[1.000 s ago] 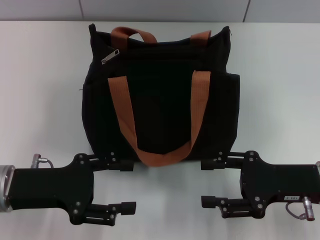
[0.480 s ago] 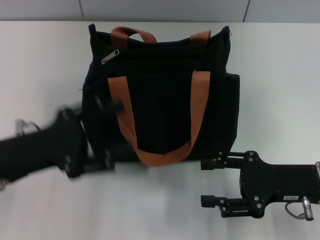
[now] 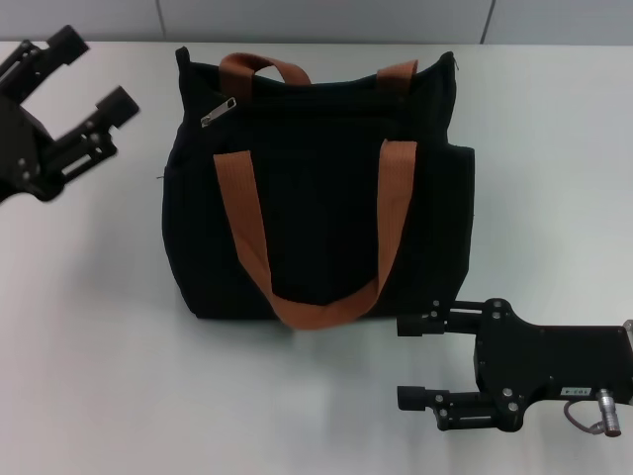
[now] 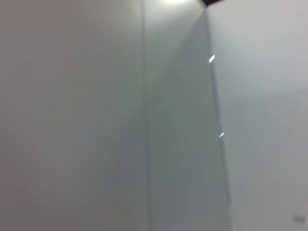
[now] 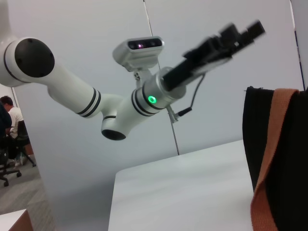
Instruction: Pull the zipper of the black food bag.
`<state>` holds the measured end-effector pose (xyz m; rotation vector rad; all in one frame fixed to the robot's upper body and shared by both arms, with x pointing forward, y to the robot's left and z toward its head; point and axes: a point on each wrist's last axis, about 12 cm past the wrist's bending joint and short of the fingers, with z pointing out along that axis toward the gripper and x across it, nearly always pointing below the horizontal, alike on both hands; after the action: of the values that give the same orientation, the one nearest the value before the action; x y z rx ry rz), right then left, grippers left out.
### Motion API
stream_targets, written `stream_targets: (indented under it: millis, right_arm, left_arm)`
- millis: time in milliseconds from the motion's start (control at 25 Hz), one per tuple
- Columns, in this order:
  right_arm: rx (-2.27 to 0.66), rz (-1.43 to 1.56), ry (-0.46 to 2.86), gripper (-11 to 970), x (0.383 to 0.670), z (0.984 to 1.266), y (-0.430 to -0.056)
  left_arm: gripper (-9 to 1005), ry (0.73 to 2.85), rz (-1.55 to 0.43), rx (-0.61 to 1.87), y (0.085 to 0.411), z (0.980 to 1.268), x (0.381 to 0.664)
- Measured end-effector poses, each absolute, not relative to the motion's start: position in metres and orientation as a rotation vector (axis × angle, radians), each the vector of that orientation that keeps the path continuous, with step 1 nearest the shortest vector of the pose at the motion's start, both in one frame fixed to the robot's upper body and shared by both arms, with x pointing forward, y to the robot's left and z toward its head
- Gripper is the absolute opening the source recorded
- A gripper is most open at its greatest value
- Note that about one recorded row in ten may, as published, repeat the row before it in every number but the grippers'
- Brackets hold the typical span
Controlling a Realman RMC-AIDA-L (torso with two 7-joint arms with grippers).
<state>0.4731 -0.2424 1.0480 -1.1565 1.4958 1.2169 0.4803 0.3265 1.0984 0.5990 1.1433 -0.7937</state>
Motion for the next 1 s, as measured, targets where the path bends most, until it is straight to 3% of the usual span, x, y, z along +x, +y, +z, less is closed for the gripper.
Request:
stream_targets:
  millis: [200,240,480,1000]
  right_arm:
    - [-1.154,1.212,1.500,723,0.474,1.048,-0.242]
    - [-1.154,1.212,1.500,723,0.474,1.048,-0.242]
    - [-1.146,1.208,1.501,722,0.474,1.048,-0.244]
    - [-1.138,1.206,1.502,722,0.474,1.048,-0.244]
  left_arm:
    - [784,1.196,-0.752,0.596,0.336,1.098,0.485]
    - [783,1.359,-0.713,0.667,0.349,1.087,0.490]
    - [780,1.506,-0.679,0.761,0.351,1.074,0.494]
    - [773,1.555,-0.627,0.830,0.331,1.070,0.518]
